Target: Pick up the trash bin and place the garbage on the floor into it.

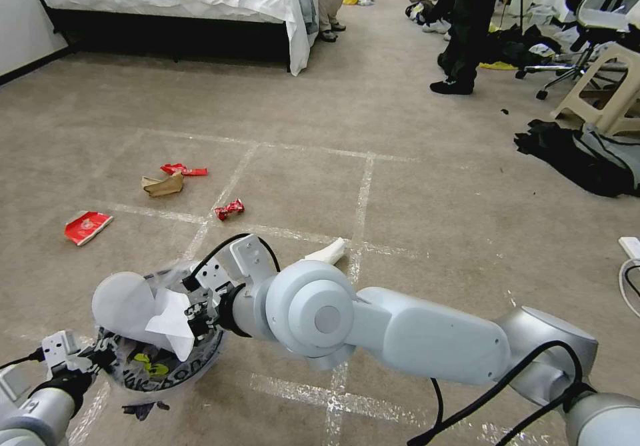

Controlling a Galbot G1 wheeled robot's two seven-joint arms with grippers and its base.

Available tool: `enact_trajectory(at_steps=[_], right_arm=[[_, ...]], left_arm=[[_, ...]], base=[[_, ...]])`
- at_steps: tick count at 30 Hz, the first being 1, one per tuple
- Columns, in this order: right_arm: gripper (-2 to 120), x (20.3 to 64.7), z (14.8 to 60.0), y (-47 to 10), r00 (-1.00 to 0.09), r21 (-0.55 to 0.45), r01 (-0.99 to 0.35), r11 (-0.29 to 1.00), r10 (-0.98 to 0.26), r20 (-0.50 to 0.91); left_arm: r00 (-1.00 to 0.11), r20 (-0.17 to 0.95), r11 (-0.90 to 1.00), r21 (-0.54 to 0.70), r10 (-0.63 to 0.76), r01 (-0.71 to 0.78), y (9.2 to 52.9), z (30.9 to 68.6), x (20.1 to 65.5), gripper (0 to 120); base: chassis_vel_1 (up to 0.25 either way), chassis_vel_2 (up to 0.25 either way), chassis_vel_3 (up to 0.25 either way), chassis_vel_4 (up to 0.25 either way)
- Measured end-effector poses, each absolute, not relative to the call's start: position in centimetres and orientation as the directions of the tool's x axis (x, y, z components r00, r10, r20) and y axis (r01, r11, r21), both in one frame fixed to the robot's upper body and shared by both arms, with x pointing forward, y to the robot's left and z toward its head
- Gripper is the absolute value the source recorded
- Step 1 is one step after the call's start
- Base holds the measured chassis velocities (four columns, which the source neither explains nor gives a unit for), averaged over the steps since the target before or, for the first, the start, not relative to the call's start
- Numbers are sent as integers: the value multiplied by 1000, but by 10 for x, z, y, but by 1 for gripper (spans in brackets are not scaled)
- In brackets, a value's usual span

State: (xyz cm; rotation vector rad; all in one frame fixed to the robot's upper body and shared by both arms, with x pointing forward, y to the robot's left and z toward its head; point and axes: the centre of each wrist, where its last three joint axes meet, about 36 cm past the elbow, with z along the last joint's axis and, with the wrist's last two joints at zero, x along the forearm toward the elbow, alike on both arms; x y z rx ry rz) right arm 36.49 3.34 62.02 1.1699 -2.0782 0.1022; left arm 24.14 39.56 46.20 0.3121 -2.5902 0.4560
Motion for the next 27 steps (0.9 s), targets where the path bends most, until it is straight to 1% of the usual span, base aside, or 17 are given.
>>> enact_trajectory(at_steps=[12,27], right_arm=[[0,379,602,54,-332,240,-749,617,-663,671],[0,384,584,71,-347,200,-751,630,-633,692]], left_arm=[[-856,500,919,-263,-129,-293,394,462,242,1],[-857,498,918,-268,-128,-293,393,462,242,1]], base=[[0,0,0,0],[0,0,0,0]])
